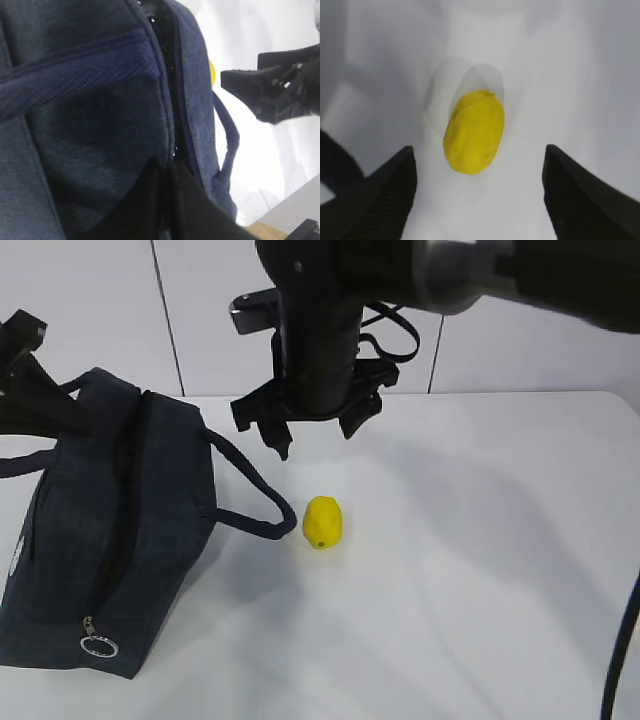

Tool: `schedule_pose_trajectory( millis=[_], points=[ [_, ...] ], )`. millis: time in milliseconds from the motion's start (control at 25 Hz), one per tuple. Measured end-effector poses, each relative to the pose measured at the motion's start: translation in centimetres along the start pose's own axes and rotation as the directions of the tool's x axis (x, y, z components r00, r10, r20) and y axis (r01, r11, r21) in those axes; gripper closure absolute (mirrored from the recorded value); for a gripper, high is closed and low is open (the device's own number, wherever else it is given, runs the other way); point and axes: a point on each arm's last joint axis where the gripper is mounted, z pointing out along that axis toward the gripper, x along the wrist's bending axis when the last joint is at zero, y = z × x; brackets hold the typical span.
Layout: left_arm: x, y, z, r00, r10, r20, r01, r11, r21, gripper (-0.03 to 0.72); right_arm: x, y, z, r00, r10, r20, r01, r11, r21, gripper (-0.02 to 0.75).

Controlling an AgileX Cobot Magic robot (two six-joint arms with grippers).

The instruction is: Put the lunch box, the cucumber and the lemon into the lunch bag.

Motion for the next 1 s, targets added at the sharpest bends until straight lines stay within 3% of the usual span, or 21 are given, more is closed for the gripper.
schedule_pose_trajectory(
  millis=[440, 800, 1000],
  points=[
    [0.5, -0.2, 0.0, 0.998, 0.038, -0.056, -0.037, 0.999, 0.027, 0.687, -0.9, -0.5, 5.4, 0.991, 0.121, 0.058, -0.127, 0.986, 0.107, 0.169],
    [0.6, -0.3, 0.0, 0.997, 0.045, -0.066, -0.043, 0.999, 0.031, 0.687, -0.7, -0.7, 8.0, 0.980, 0.198, -0.022, -0.192, 0.967, 0.166, 0.169],
    [0.6, -0.3, 0.0, 0.997, 0.045, -0.066, -0.043, 0.999, 0.031, 0.687, -0.4, -1.0, 9.3, 0.980, 0.199, -0.020, -0.192, 0.964, 0.186, 0.170]
  ],
)
